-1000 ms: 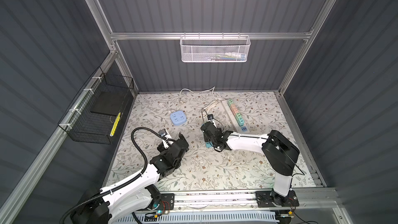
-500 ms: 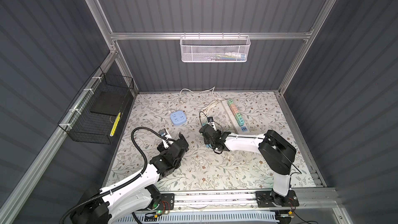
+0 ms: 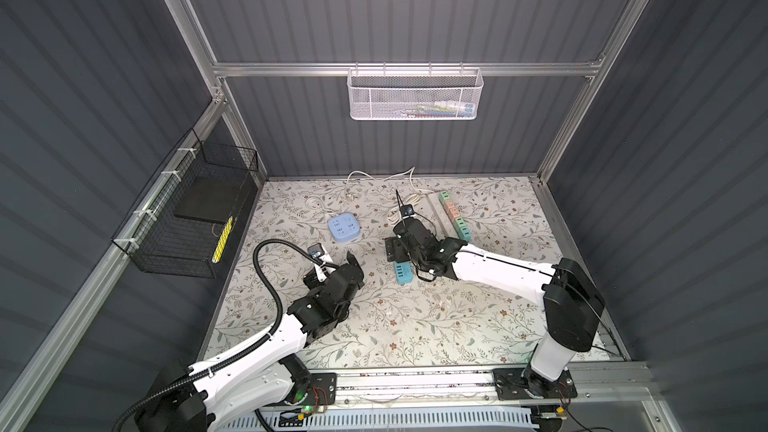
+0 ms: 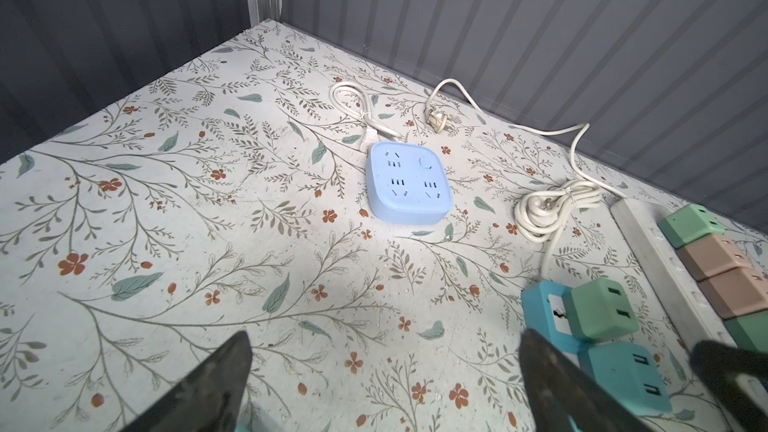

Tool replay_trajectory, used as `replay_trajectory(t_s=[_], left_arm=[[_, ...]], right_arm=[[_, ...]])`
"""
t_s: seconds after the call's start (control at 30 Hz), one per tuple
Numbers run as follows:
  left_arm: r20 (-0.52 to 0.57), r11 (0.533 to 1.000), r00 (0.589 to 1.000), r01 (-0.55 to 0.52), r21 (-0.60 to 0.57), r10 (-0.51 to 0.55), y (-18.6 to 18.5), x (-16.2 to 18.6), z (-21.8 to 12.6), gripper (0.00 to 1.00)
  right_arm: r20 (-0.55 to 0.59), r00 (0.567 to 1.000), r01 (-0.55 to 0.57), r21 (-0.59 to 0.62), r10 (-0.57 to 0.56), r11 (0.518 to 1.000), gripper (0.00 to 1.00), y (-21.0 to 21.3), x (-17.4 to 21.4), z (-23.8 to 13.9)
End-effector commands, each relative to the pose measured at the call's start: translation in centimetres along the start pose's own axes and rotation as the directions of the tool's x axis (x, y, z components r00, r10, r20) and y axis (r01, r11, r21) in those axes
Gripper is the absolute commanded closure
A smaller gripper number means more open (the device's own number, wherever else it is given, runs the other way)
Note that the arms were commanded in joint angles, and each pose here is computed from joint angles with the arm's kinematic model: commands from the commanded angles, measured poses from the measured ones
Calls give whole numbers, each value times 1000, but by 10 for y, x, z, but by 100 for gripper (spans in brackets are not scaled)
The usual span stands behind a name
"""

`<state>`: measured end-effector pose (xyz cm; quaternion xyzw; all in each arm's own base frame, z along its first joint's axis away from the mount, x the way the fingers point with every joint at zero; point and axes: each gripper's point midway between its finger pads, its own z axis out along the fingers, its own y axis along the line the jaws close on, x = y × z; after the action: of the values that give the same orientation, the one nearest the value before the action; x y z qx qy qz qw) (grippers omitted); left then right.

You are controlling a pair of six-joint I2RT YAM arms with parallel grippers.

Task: Insert the plug
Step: 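Press the teal plug into the socket while the left gripper moves toward the blue socket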

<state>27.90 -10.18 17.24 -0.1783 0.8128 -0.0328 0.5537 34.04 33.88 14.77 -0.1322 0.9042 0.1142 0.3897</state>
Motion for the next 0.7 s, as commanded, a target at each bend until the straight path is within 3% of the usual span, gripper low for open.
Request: replay_trajectory(t_s=[0.0,0.1,0.37,0.67], left_arm=[[37,1000,999,-19,-12,20,-3,-19,-3,0],[35,1000,999,-27,-9,28,-8,-22,-2,0],[17,999,999,-42,-4,42,-16,-21,2,0],[12,999,999,-48,-8,48,-22,-23,4,0]], right_arm=[[-130,991,23,-1,-23,1000,2,-2,39,14],[-179,983,30,-1,-30,1000,2,-4,61,27],[-263,964,54,21,-47,998,17,-10,100,52],[-251,962,113,18,-105,993,42,-18,105,59]])
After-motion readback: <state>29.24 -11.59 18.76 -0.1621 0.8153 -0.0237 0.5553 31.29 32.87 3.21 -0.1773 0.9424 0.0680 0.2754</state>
